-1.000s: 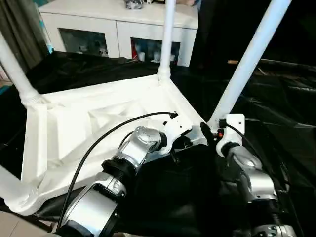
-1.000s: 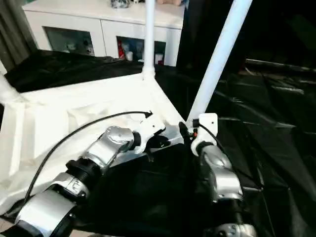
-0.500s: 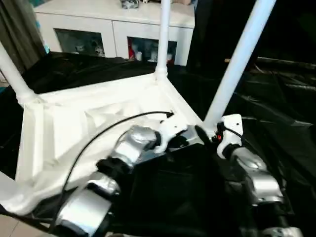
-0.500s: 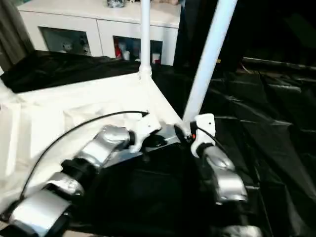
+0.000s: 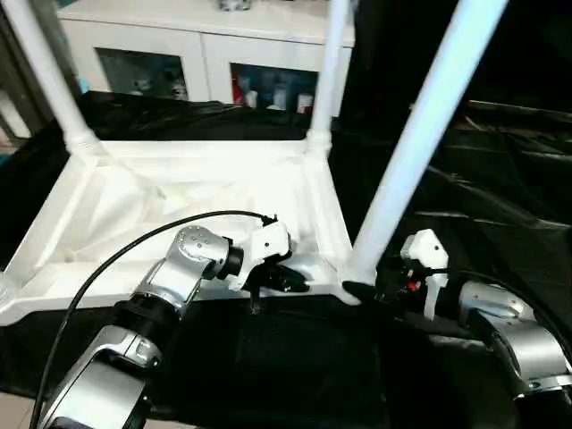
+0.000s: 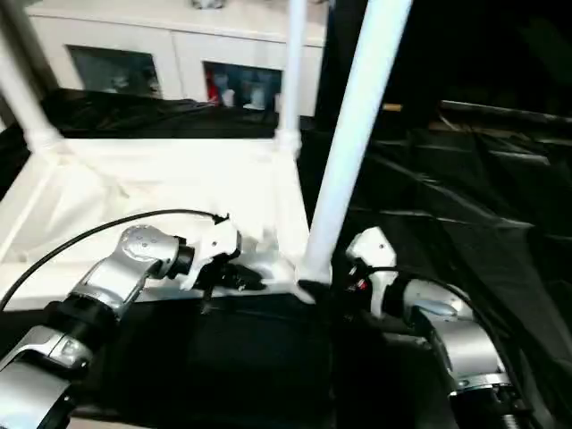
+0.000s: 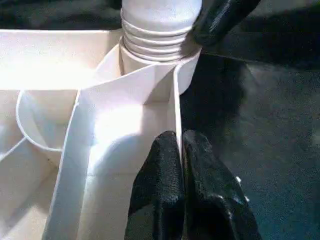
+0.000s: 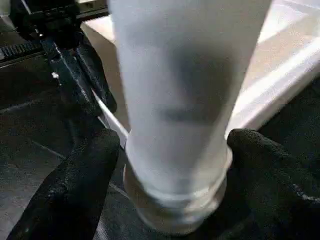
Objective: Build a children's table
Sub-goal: Rotate leg to tighten
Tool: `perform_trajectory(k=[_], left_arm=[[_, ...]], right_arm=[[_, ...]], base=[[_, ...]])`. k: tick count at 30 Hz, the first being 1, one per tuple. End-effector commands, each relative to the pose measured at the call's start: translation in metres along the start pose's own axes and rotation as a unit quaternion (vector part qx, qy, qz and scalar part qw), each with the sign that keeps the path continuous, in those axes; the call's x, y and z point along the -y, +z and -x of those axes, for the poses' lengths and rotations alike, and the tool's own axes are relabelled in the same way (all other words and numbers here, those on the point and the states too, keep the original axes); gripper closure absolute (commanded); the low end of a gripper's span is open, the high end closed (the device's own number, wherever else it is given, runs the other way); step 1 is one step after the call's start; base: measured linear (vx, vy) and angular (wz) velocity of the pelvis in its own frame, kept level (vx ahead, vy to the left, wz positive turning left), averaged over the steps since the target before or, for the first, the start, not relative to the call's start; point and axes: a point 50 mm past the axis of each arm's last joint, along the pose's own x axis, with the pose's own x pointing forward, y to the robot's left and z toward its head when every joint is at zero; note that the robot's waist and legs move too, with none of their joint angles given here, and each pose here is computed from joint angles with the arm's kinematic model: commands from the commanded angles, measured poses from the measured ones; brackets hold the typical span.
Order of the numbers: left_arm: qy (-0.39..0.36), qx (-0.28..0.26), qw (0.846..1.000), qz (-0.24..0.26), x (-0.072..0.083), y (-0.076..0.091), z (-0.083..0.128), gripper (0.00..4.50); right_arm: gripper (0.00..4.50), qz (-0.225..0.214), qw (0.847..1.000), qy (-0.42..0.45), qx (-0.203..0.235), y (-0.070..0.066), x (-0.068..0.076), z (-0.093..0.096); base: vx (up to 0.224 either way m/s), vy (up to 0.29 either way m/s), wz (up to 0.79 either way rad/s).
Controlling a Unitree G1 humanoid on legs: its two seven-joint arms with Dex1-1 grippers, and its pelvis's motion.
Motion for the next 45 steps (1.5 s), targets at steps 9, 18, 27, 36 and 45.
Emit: perform_trajectory(k=[9,18,27,36,45], left_arm=[[-0.027,0.033,0.999,0.007,0.008,0.003,-0.004,4.5],[-0.014,0.037,0.999,0.013,0.008,0.002,-0.004,4.5],[0.152,0.014,0.986,0.061,-0.014,0.002,-0.027,4.5],[0.194,0.021,0.979,0.057,-0.015,0.022,-0.064,4.5],[0.169,0.015,0.985,0.036,-0.012,0.016,-0.054,4.5]], right_arm=[[1.08,0.016,1.0,0.016,-0.015,0.001,-0.001,-0.004],[1.71,0.008,1.0,0.006,-0.004,-0.002,0.0,-0.006],[1.75,-0.121,0.959,-0.257,0.002,-0.026,0.026,-0.022],[1.76,-0.134,0.94,-0.313,0.006,-0.023,0.014,-0.054],[1.0,-0.08,0.959,-0.273,0.022,-0.013,0.014,-0.05]], base=[[0.0,0.0,0.0],[0.0,0.0,0.0],[0.0,0.0,0.0],[0.0,0.0,0.0],[0.0,0.0,0.0]])
